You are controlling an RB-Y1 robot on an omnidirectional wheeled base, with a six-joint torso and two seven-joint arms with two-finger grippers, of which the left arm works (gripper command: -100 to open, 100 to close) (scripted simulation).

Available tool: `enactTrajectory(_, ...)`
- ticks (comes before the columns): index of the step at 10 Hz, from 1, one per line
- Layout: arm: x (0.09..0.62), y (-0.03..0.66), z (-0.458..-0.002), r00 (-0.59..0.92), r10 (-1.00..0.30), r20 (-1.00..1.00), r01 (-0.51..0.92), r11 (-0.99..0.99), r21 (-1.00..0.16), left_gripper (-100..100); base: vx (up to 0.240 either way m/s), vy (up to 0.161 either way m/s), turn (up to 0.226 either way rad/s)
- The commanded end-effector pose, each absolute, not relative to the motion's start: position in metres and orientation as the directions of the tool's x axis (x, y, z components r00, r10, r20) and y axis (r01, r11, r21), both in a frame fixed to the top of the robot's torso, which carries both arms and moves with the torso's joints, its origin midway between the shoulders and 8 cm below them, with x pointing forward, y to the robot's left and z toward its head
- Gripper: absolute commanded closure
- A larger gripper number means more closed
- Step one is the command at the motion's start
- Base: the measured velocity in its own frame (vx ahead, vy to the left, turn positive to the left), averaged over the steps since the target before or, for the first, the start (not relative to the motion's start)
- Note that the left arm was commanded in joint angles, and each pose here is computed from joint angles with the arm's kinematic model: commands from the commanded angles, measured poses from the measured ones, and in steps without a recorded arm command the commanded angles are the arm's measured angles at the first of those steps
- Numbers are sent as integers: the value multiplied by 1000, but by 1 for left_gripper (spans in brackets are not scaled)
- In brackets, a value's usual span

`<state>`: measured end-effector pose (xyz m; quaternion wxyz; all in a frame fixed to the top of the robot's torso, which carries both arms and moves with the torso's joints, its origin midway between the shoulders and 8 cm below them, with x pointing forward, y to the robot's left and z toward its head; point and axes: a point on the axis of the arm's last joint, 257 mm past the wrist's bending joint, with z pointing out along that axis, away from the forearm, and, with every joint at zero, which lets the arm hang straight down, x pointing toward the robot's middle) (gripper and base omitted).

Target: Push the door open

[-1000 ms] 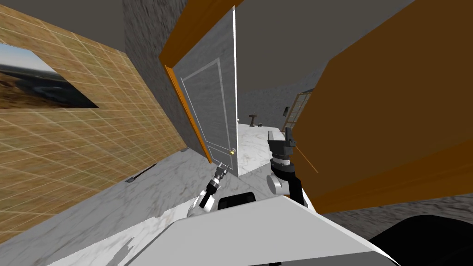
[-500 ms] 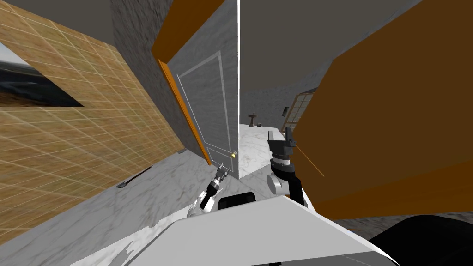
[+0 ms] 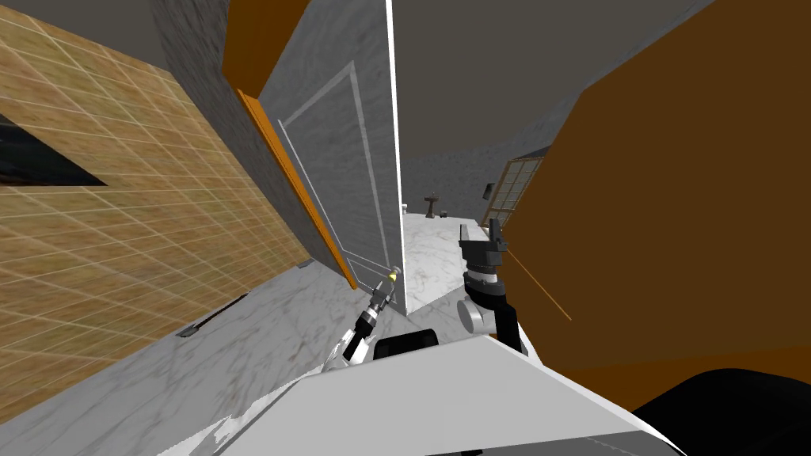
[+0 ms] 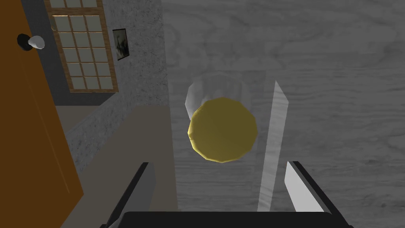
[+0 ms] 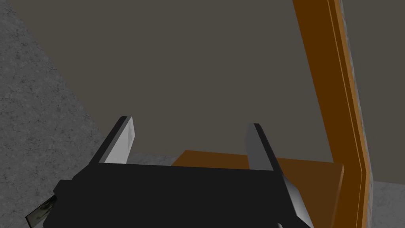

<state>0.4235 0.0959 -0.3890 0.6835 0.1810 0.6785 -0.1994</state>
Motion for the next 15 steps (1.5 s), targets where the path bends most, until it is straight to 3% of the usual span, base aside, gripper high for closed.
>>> enactTrajectory(1,422,95,-390,-1,-27,-1000,515,857,-24,-100,190,-88,-22)
enactTrajectory(4,421,94,-391,-2,-28,-1000,512,859,-25,-100,176,-64,-12)
enactTrajectory(5,421,94,-391,-2,-28,-1000,512,859,-25,100,-11,1,-8)
enactTrajectory(10,421,94,-391,-2,-28,-1000,512,859,-25,100,-9,2,-6)
enactTrajectory(15,427,97,-389,-63,-153,-986,491,855,-164,100,16,-11,-11)
